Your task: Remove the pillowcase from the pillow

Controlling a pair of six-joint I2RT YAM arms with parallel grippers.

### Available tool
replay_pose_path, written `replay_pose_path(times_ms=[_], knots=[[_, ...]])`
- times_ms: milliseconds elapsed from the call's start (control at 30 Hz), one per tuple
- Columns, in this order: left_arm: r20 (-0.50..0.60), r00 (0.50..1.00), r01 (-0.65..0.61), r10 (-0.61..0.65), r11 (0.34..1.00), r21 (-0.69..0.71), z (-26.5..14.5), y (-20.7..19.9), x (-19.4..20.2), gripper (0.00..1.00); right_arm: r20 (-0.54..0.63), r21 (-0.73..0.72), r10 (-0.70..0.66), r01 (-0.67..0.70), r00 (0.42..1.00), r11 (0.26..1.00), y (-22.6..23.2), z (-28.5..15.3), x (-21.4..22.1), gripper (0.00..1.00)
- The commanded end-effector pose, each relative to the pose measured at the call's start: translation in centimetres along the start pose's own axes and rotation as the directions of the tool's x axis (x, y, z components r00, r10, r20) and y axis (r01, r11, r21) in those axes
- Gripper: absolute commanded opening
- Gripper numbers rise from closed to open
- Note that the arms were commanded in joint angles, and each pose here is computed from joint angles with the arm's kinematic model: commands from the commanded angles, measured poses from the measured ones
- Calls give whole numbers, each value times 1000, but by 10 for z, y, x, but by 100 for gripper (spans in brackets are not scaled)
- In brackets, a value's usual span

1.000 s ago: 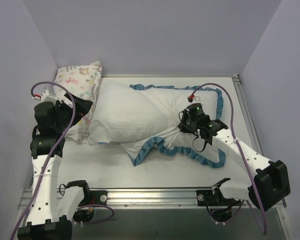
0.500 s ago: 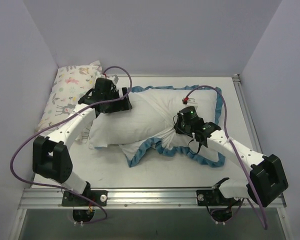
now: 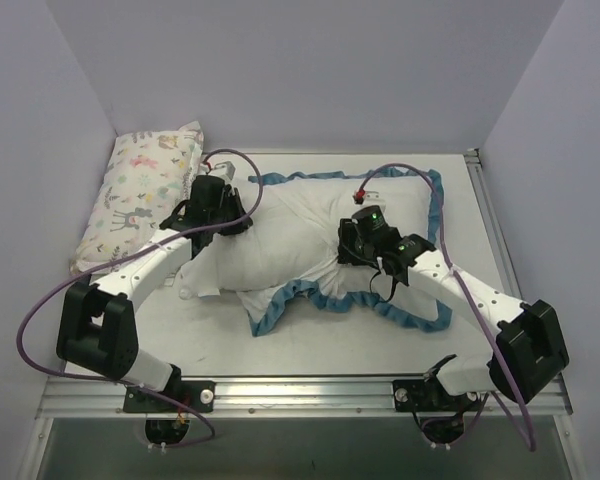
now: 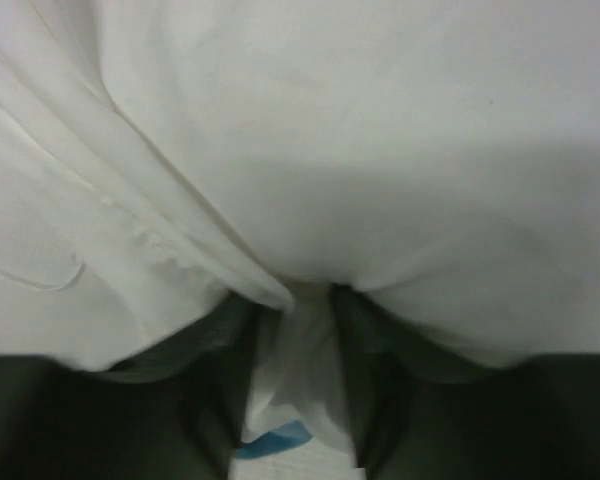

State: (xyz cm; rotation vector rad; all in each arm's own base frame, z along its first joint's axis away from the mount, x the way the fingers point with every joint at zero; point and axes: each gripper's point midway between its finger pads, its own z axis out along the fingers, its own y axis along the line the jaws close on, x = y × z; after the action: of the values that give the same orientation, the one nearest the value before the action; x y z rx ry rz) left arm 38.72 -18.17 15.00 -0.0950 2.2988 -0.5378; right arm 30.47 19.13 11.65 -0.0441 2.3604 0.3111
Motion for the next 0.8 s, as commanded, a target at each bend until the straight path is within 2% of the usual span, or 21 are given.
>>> replay_pose_path(times_ms=[0, 67, 100, 167, 200, 333, 367, 400, 433, 500, 567, 600, 700, 733, 767], knots=[[-158, 987, 8, -23, 995, -100, -6, 25, 73, 0, -84, 58, -95, 100, 992, 993, -10, -24, 3, 49], [-136, 990, 6, -19, 995, -97, -11, 18, 77, 0, -39, 41, -126, 128, 991, 991, 0, -40, -20, 62], [-137, 990, 1, -17, 993, -116, -11, 23, 84, 0, 29, 27, -129, 128, 991, 991, 11, -53, -50, 73], [-124, 992, -1, -13, 993, -115, -16, 20, 90, 0, 57, 35, -178, 176, 982, 984, 19, -58, -74, 83], [-112, 994, -2, -10, 995, -102, -16, 17, 91, 0, 118, 43, -185, 181, 976, 982, 28, -70, -108, 84], [-99, 995, -7, -3, 995, -101, -22, 14, 103, 0, 82, 59, -303, 299, 950, 953, 54, -25, -146, 90], [-99, 995, -11, 2, 996, -92, -23, 11, 106, 0, 79, 26, -320, 319, 944, 947, 66, -18, -152, 91], [-88, 996, -7, -1, 995, -95, -23, 11, 105, 0, 4, 9, -359, 359, 933, 933, 70, 8, -139, 91], [-78, 997, -2, -4, 996, -87, -26, 9, 104, 0, 31, -49, -360, 361, 932, 931, 89, 6, -153, 91], [-63, 998, 5, -11, 996, -94, -29, 10, 105, 0, -54, -68, -397, 393, 916, 917, 95, 33, -134, 92], [-41, 999, 9, -12, 997, -82, -34, 7, 102, 0, -73, -105, -396, 388, 915, 916, 105, 42, -132, 92], [-24, 1000, 12, -14, 997, -80, -38, 6, 99, 0, -122, -108, -406, 395, 906, 912, 104, 55, -118, 91], [3, 1000, 19, -19, 998, -66, -46, 3, 92, 0, -190, -134, -410, 390, 892, 911, 104, 71, -98, 83], [10, 1000, 21, -20, 998, -61, -48, 1, 90, 0, -202, -123, -413, 395, 888, 910, 102, 76, -95, 77], [9, 1000, 21, -20, 998, -61, -52, 0, 89, 0, -184, -49, -411, 409, 893, 911, 93, 77, -108, 54]])
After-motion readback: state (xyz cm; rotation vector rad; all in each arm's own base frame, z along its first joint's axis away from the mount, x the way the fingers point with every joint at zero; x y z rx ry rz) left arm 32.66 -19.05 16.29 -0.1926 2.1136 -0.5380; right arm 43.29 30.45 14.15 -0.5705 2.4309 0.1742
